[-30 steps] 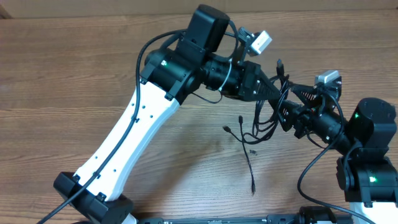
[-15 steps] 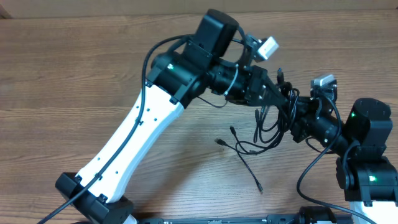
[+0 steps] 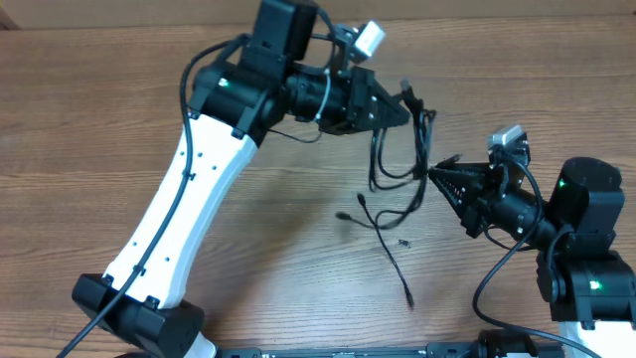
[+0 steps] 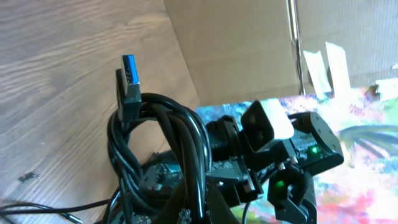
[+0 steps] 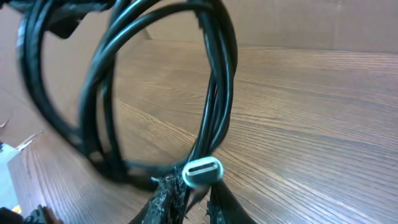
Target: Untangle cables
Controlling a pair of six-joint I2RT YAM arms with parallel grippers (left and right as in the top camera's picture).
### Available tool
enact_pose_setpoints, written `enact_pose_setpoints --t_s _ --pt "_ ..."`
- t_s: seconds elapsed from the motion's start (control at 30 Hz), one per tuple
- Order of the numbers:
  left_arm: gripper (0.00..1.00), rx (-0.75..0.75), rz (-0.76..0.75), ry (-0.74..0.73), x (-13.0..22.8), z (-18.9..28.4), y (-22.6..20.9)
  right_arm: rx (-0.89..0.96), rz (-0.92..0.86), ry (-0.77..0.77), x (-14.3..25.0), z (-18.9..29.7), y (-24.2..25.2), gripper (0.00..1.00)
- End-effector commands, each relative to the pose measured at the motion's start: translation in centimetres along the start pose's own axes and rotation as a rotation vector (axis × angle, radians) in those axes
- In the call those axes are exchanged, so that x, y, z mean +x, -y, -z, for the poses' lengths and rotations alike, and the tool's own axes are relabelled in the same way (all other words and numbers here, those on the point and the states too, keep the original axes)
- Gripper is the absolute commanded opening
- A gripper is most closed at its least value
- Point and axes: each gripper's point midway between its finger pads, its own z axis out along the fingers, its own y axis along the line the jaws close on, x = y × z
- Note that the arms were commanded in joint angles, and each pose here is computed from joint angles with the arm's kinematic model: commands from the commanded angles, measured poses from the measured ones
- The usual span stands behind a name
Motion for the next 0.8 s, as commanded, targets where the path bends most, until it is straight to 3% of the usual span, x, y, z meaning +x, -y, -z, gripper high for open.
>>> enact_pose_setpoints --t_s 0.0,0.2,0.37,0.53,0.77 --pt "0.04 -0.005 -0.025 0.014 -0.2 0.7 0.3 -0.032 0.027 0.016 -0.7 0.3 -0.8 0.15" --pt "0.04 0.008 0.005 -0.011 0.4 0.8 0.3 0.022 0.024 0.015 -0.7 0.3 0.1 0.16" --pt "0.04 0.108 -0.020 -0.073 1.5 1.0 2.0 0.086 0.028 0.027 -1.0 0.4 1.2 0.21" --pt "0.04 0.127 -0.021 -0.091 1.9 0.8 2.4 0.084 0.061 0.064 -2.0 0.4 1.1 0.47" --pt "0.04 0.137 -0.042 -0.120 2.7 -0.3 3.1 0.075 0.075 0.079 -2.4 0.4 1.0 0.59"
